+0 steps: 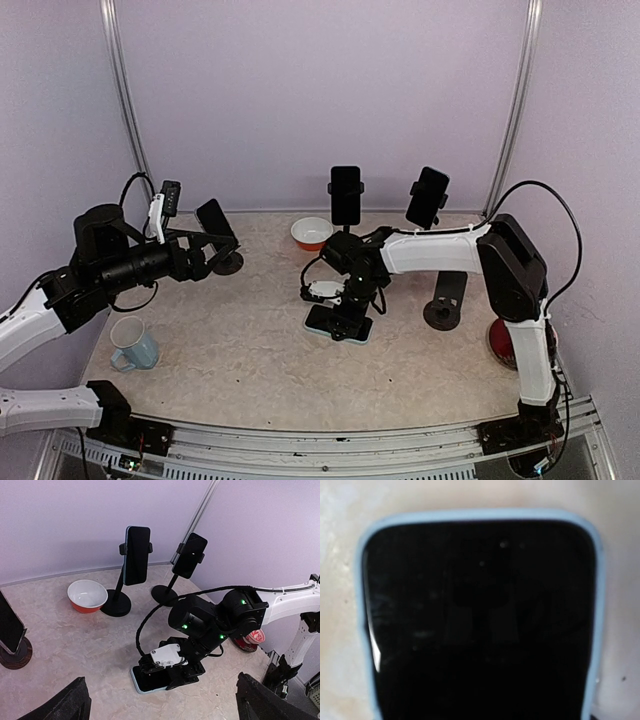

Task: Place the phone on the phone stand
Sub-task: Pick up the phone at the center of the board, then pass from the right arm to the left

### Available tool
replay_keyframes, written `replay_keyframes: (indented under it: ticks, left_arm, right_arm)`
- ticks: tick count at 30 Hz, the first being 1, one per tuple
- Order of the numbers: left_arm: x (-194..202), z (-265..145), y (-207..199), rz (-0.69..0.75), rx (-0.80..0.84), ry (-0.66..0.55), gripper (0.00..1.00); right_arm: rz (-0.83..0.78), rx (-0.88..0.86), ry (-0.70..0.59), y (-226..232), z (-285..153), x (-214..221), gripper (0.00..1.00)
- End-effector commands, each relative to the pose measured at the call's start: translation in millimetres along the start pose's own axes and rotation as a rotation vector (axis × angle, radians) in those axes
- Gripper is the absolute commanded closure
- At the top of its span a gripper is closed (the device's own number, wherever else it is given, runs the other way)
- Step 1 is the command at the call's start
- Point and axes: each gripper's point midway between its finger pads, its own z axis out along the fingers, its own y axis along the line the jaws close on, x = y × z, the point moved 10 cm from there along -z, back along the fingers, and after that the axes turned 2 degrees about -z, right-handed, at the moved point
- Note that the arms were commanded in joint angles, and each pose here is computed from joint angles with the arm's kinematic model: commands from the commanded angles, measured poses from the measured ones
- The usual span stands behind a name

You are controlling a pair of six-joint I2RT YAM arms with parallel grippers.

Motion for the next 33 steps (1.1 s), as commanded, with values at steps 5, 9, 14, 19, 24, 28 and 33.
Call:
replay_keyframes:
  ticks: [5,9,14,19,24,28,33]
  left_arm:
    - [2.0,3.2,1.5,0.008,0.004,0.0,0.01]
    - [4.5,4.2,2.8,0.002,0.004,0.002,0.01]
    - [7.3,5.9,4.9,-0.041,-0.006,0.002,0.01]
    - [15.9,9.2,5.5,-0.087,0.047,-0.001,0.01]
    - [22.4,17.1,1.5,-0.126,0.138,-0.015,0.01]
    - [22.6,28.6,-4.0,-0.146,0.189,-0.006,0.02]
    - [20.9,41.5,-13.1,-0.149,0.252,-0.006,0.04]
  right_arm:
    - [0.013,-0.023,0.048,-3.8,11.3,0.3,0.43]
    - [-0.003,0.039,-0.101,-5.7,-20.1,-17.0,0.43]
    - [-0.022,0.169,-0.366,-1.5,-75.5,-32.4,0.43]
    - [0.026,0.291,-0.588,1.2,-119.7,-36.1,0.45]
    - [0.039,0.358,-0.802,22.0,-152.4,-41.7,0.46]
    - [0.002,0.388,-0.893,43.9,-165.5,-50.5,0.46]
    - [-0.013,0.418,-0.917,56.6,-171.6,-62.3,0.47]
